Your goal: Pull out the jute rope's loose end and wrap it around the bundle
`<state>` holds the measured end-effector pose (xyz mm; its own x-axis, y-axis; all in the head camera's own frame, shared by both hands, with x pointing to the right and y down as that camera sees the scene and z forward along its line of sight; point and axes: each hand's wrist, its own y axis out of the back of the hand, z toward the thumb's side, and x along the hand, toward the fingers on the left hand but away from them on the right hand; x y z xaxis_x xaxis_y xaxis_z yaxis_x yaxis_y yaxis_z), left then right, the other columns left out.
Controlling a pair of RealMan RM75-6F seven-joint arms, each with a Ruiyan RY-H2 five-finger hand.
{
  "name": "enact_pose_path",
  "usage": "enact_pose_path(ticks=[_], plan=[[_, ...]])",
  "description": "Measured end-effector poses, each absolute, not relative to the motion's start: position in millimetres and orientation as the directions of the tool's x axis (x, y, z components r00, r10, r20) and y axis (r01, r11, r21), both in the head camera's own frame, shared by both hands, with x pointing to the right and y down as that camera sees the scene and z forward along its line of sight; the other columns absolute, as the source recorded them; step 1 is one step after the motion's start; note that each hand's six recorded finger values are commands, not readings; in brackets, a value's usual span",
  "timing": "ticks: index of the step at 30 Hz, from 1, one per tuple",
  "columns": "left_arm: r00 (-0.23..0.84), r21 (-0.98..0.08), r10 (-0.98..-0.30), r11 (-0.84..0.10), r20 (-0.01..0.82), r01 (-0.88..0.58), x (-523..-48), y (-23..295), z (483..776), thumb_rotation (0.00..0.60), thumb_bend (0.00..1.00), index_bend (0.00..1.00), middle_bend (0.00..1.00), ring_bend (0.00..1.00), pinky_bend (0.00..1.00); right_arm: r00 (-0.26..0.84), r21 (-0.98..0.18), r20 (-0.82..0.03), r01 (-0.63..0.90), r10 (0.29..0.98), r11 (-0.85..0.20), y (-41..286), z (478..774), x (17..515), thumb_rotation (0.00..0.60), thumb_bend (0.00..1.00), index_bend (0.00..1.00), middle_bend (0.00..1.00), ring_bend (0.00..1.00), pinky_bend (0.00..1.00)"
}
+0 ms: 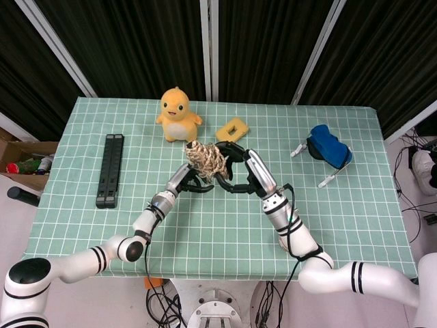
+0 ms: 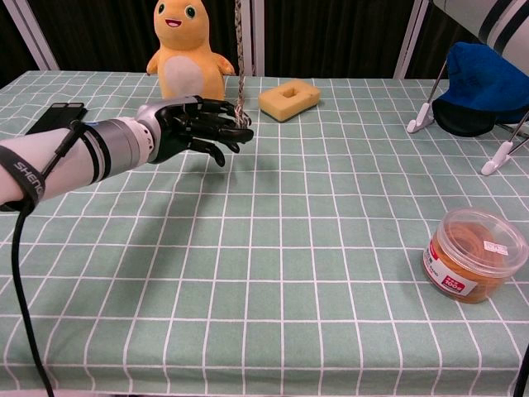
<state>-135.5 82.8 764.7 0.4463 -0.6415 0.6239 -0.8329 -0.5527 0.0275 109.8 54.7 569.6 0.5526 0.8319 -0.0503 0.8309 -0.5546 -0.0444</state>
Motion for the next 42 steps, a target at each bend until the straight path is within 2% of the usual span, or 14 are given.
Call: enact_pose_path(ticks=[13,21,42], plan=[[0.448,0.039,-0.638,-0.548,0.626,-0.836,-135.6,83.2,765.6,0.6,0.26,0.5,0.57,0.54,0.64,0.557,-0.044,-0.055,0.828,0.829,-0.559,55.9,573.0,105.7,0.6,0.78,0.75,0.62,0.57,0.79],[0.453,0.081,-0.625,-0.529,0.636,-0.845,-137.0,81.5,764.9,0.6,0.31,0.52,0.59,0.55,0.64,0.555,-0.044,-0.056,0.829,0.83,-0.558,55.5,573.9,106.0,0.6,0.78,0.75,0.62,0.57,0.79],[0.452,0.107,-0.614,-0.514,0.647,-0.851,-145.2,82.1,769.0,0.6,0.35,0.53,0.59,0.56,0.66,0.551,-0.049,-0.058,0.831,0.833,-0.554,54.7,574.1,111.0,0.6,0.78,0.75,0.62,0.57,0.79]])
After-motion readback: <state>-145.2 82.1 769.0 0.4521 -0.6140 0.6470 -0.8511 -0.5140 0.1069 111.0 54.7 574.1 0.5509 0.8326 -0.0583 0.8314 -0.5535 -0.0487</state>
